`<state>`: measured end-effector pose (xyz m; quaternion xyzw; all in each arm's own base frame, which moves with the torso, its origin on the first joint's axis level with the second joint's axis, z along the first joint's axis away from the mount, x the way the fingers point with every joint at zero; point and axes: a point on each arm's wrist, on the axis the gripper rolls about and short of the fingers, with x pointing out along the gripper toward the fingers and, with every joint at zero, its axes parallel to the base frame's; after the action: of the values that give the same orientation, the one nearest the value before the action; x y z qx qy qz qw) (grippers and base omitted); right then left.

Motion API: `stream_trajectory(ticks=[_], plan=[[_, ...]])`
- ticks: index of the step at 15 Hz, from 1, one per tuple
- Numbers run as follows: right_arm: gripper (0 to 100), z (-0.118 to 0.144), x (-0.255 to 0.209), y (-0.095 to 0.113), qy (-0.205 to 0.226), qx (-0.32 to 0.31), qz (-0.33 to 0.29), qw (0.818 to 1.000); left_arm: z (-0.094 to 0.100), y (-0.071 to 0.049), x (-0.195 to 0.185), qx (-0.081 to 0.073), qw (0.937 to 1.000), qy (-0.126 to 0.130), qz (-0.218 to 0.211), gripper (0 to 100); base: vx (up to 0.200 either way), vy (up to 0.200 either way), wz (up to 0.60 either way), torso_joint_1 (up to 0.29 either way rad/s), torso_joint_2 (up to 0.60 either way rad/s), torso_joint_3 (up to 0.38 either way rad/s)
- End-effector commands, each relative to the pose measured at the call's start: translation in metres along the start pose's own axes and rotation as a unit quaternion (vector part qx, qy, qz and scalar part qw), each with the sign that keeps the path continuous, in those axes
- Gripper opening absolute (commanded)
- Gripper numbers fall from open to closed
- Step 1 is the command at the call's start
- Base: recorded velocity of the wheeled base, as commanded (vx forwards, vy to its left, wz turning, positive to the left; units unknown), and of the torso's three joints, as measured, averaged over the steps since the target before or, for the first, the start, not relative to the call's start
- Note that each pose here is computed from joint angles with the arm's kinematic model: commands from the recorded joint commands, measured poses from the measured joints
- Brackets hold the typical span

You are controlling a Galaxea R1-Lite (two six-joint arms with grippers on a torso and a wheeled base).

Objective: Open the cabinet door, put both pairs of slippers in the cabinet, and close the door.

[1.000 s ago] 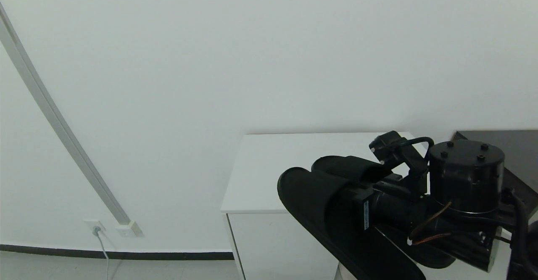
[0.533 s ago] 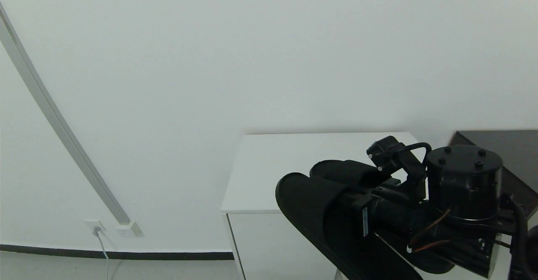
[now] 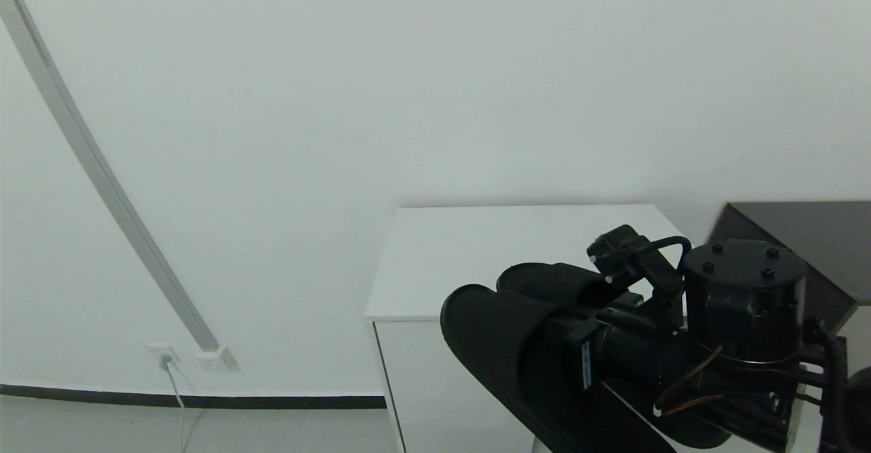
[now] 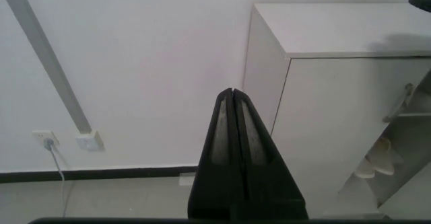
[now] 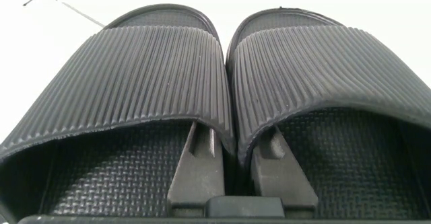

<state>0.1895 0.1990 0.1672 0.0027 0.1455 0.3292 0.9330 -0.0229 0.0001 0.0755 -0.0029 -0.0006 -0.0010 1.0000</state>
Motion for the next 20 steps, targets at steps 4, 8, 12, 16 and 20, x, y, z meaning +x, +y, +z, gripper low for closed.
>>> stream_trajectory(ticks=[4,8,12,16,20], plan=[[0,-0.0021,0.0031,0.0008,0.005,-0.001,0.0,1.0,0.0,0.0,0.0001,0.0,1.0,0.001,0.0,0,-0.15,0.0,0.0,-0.002,0.0,0.004],[0,-0.0024,0.0013,0.0005,0.005,-0.005,0.0,1.0,0.0,0.0,0.0001,-0.001,1.0,0.001,0.001,0,0.0,0.0,0.0,0.0,0.0,0.0],[0,-0.0018,0.002,0.0007,-0.001,-0.009,0.001,1.0,0.0,0.0,0.0001,-0.001,1.0,0.001,0.0,0,0.0,0.0,0.0,0.0,0.0,0.0],[0,-0.0021,0.0021,0.0024,-0.001,-0.012,0.004,1.0,0.0,0.0,0.0001,0.0,1.0,0.001,0.0,0,0.0,0.0,0.0,0.0,0.0,0.0],[0,-0.0018,0.0021,0.0033,-0.002,-0.012,0.006,1.0,0.0,0.0,0.0001,0.0,1.0,0.001,0.0,0,0.0,-0.15,0.0,0.001,0.0,0.002]])
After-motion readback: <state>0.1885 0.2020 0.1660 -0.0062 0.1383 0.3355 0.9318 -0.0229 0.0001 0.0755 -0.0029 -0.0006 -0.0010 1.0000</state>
